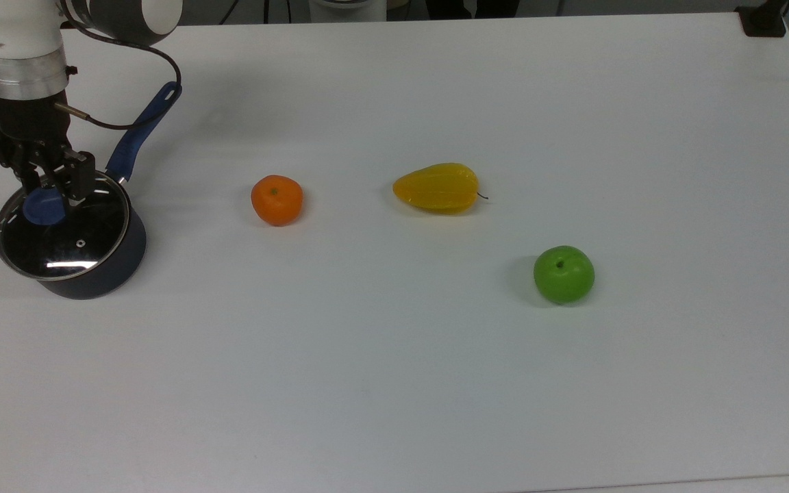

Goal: Close lid

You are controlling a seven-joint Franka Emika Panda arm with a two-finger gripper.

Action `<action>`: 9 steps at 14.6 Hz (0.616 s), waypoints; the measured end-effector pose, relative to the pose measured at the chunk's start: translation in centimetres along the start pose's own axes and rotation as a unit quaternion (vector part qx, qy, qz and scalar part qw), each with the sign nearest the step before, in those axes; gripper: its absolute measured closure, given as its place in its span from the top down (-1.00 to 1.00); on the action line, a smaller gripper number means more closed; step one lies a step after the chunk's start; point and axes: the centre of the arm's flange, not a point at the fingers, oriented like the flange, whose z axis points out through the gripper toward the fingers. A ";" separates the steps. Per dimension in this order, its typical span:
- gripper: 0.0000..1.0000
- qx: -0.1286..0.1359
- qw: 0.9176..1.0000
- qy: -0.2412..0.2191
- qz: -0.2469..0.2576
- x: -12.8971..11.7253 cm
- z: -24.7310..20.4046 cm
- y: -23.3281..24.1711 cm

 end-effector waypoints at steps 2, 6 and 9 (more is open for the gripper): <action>0.32 0.000 1.000 -0.004 0.000 -0.1 -0.1 0.0; 0.49 0.000 1.000 -0.008 0.000 -0.1 -0.1 0.0; 0.98 0.001 1.000 -0.006 -0.001 0.0 -0.3 -0.2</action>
